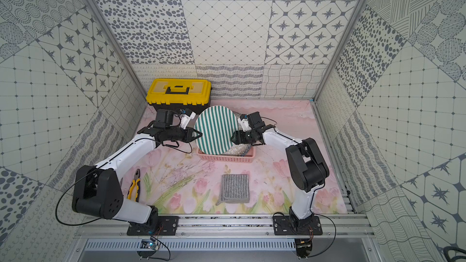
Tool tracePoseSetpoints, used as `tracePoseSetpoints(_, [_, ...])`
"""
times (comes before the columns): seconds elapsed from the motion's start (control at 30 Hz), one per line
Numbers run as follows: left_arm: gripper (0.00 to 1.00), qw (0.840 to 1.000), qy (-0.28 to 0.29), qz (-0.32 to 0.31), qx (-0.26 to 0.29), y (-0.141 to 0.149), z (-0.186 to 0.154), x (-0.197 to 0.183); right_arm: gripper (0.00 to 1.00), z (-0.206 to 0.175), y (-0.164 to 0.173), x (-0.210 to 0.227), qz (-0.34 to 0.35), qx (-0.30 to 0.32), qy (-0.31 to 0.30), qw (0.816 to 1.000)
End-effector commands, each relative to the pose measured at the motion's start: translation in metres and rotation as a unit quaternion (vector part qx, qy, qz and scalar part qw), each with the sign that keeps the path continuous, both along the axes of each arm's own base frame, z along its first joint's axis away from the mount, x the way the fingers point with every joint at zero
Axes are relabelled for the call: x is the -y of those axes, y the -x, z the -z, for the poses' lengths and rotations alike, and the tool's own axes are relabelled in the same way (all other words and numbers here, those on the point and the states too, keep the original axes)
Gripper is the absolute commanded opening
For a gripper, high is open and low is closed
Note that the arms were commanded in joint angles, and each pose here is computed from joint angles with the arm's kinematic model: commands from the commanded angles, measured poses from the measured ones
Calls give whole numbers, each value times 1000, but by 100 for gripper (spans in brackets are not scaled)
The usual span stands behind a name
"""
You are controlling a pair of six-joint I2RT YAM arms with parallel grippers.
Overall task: Wipe the wet plate dry
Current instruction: Pick up the plate from the bin, then pick up the towel at the center of the board.
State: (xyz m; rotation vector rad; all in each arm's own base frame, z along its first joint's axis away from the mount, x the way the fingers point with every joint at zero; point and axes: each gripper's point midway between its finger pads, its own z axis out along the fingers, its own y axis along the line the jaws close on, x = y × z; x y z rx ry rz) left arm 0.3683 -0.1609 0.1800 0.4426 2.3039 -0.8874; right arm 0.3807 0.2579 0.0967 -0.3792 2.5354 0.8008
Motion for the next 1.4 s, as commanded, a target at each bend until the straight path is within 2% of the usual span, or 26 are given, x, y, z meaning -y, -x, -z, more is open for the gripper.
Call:
tracePoseSetpoints(0.0, [0, 1000, 0, -21, 16, -1, -15, -4, 76, -40, 4, 12, 25, 39, -8, 999])
tracePoseSetpoints(0.2, [0, 999, 24, 4, 43, 16, -53, 0, 77, -92, 34, 28, 48, 74, -30, 996])
tracePoseSetpoints(0.3, [0, 998, 45, 28, 43, 41, -78, 0, 77, -91, 68, 35, 49, 72, -1, 996])
tracePoseSetpoints(0.47, [0, 994, 70, 73, 42, 93, -107, 1, 76, -48, 143, 37, 34, 45, 90, 994])
tracePoseSetpoints(0.67, [0, 990, 99, 101, 6, 133, -98, 2, 74, 10, 212, 14, -18, 20, 200, 979])
tracePoseSetpoints(0.83, [0, 987, 129, 99, -22, 136, -81, 6, 71, 51, 224, 3, -38, 12, 273, 961])
tracePoseSetpoints(1.03, [0, 990, 116, 78, -15, 127, -80, 1, 67, 74, 221, -10, -50, -5, 298, 953])
tracePoseSetpoints(1.17, [0, 991, 113, 69, -19, 121, -76, 0, 59, 83, 224, -9, -52, -19, 304, 951])
tracePoseSetpoints(1.23, [0, 992, 110, 64, -18, 119, -76, -1, 51, 82, 225, -8, -50, -18, 299, 953])
tracePoseSetpoints(1.37, [0, 993, 103, 50, -15, 114, -75, -4, 17, 72, 224, -3, -40, -9, 283, 958])
